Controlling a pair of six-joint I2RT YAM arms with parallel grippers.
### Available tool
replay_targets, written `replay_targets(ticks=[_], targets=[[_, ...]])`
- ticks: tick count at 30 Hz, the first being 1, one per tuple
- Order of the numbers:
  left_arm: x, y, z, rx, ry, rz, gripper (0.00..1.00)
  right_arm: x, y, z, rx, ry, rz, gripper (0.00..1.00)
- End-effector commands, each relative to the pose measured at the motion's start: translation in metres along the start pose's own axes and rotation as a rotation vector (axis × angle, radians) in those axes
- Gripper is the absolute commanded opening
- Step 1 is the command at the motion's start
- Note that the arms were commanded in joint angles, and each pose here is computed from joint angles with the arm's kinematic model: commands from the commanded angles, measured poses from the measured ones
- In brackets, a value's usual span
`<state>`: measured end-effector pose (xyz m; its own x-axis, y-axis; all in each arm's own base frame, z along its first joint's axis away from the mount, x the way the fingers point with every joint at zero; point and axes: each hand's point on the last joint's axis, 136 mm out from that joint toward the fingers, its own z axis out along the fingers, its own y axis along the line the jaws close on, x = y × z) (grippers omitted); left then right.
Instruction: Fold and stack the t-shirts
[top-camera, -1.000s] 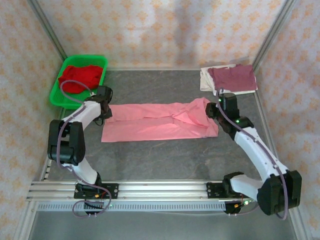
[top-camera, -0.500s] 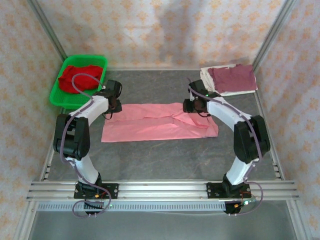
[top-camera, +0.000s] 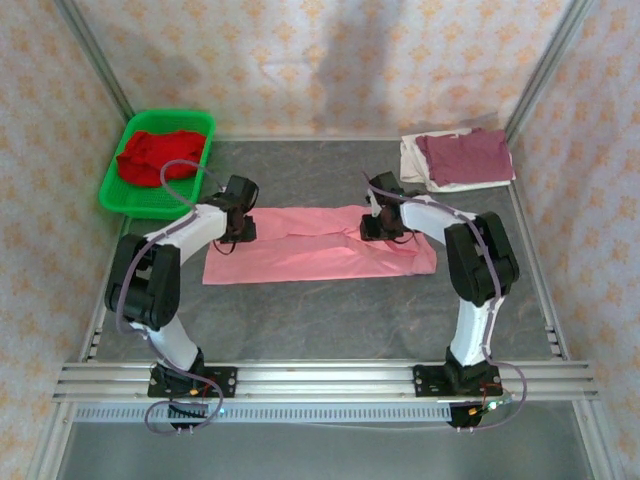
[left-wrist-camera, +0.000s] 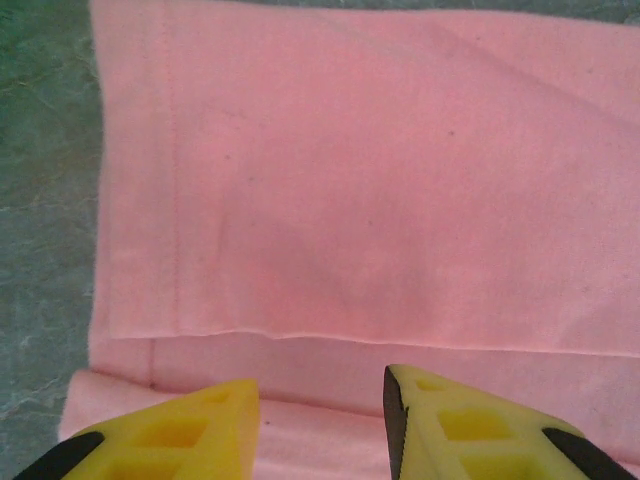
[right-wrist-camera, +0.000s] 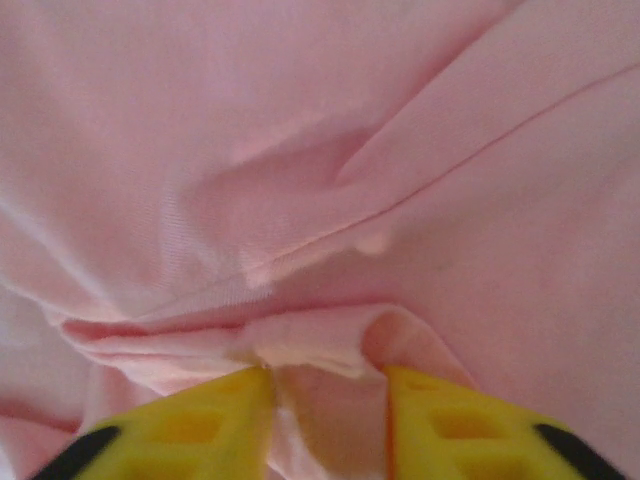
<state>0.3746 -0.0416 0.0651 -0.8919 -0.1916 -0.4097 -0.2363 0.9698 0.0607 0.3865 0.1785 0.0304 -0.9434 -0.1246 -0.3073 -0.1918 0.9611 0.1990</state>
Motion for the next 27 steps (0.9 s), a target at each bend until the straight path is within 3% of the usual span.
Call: replay_targets(ticks=[1, 3, 8, 15, 22, 27], targets=[[-0.006, 0.01, -0.015, -0.021, -0.055, -0.036, 0.38, -0.011, 0.009, -0.008, -0.047, -0.04, -0.024, 0.16], [-0.005, 0.016, -0.018, -0.041, -0.064, -0.035, 0.38, -0.012, 0.011, -0.021, -0.054, -0.082, -0.029, 0.08], [-0.002, 0.028, -0.009, -0.043, -0.031, -0.084, 0.42, -0.005, 0.012, -0.051, -0.034, -0.155, -0.074, 0.07], [-0.007, 0.044, -0.002, -0.05, -0.015, -0.13, 0.42, 0.022, 0.013, -0.057, 0.025, -0.144, -0.118, 0.16], [-0.008, 0.047, 0.002, -0.053, -0.008, -0.13, 0.42, 0.057, 0.022, -0.045, -0.05, -0.071, -0.102, 0.2], [-0.011, 0.049, 0.002, -0.059, -0.021, -0.139, 0.42, 0.044, 0.02, -0.063, -0.041, -0.174, -0.058, 0.24]])
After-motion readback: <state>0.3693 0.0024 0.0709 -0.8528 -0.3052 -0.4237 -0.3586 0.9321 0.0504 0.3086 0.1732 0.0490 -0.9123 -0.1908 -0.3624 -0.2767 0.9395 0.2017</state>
